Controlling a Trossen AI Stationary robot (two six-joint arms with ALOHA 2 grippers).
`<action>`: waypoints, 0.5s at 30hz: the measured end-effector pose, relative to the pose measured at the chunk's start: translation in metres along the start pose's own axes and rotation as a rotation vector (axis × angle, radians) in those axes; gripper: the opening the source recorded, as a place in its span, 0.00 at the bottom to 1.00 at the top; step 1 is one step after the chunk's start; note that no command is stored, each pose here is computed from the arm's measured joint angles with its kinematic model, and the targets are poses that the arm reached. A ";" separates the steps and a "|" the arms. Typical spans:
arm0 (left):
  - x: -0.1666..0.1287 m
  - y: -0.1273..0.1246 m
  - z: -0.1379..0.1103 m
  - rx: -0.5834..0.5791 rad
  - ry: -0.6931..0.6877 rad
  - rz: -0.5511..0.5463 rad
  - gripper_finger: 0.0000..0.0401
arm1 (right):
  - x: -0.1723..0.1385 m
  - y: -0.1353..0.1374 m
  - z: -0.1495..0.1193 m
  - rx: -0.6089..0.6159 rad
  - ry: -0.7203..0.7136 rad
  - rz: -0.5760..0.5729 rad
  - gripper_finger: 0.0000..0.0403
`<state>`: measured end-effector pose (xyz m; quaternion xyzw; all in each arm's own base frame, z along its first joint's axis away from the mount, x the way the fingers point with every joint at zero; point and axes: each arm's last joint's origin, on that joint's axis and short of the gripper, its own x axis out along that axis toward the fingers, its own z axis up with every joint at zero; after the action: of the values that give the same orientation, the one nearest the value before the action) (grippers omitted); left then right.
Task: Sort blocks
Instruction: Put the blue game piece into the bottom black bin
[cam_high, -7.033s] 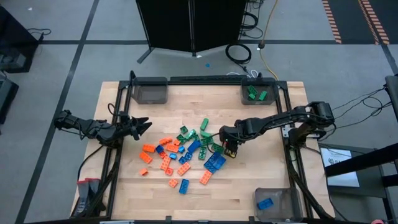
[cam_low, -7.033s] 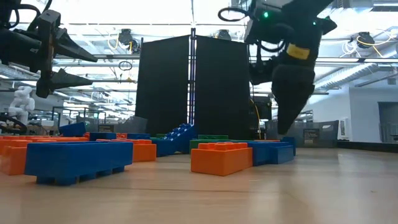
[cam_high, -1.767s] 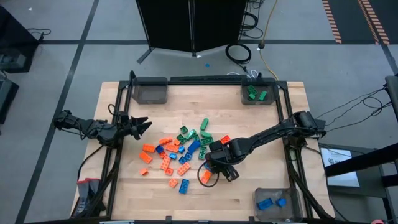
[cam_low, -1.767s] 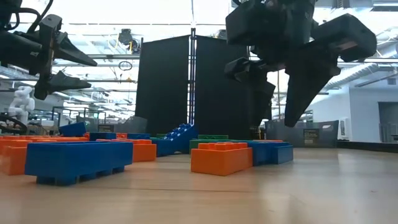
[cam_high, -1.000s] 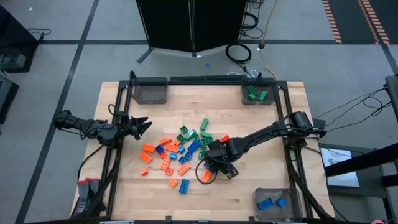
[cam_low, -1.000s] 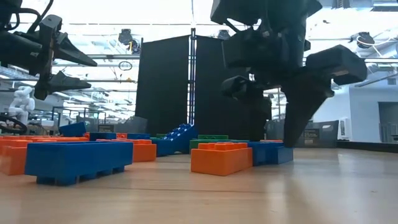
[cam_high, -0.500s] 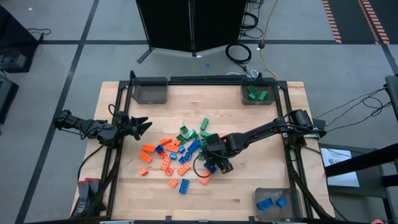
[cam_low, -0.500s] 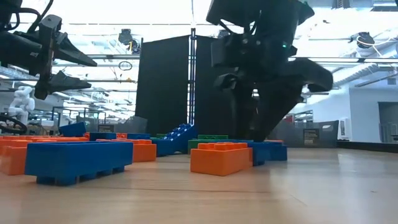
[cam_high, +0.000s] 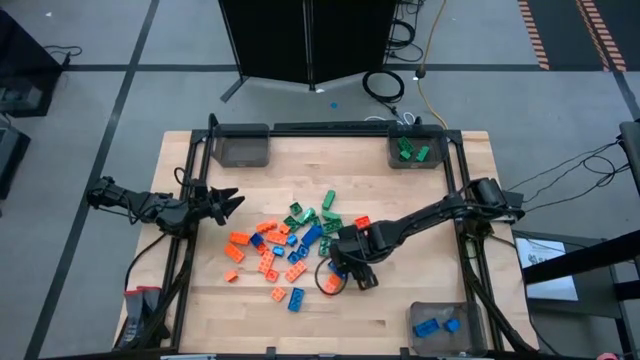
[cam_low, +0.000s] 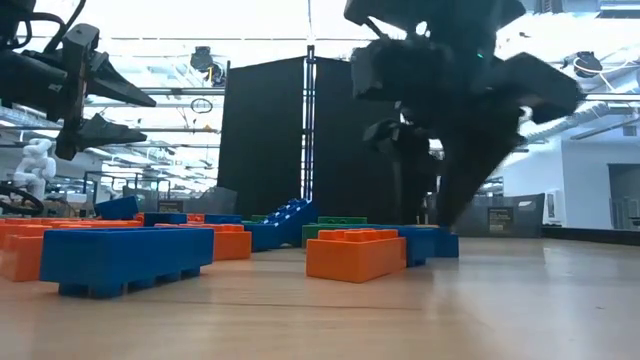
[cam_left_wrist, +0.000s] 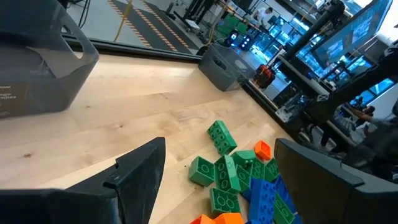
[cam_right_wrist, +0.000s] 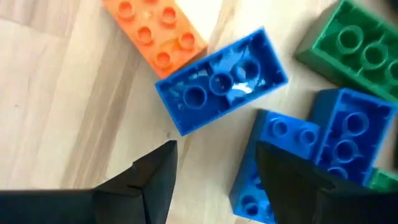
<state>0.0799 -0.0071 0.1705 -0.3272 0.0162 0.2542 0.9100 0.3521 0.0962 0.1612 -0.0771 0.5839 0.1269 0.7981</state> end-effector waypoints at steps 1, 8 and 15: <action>0.000 0.000 0.000 0.003 0.000 0.000 0.76 | 0.002 0.000 -0.002 0.012 -0.001 -0.001 0.52; 0.000 0.000 0.000 0.004 0.000 0.000 0.76 | 0.009 0.000 -0.013 0.125 0.029 -0.009 0.52; 0.000 0.000 0.000 0.003 0.000 0.000 0.76 | 0.000 0.007 -0.019 0.198 0.071 -0.008 0.52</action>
<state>0.0799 -0.0071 0.1705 -0.3257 0.0166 0.2542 0.9105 0.3323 0.0977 0.1554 -0.0049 0.6210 0.0626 0.7813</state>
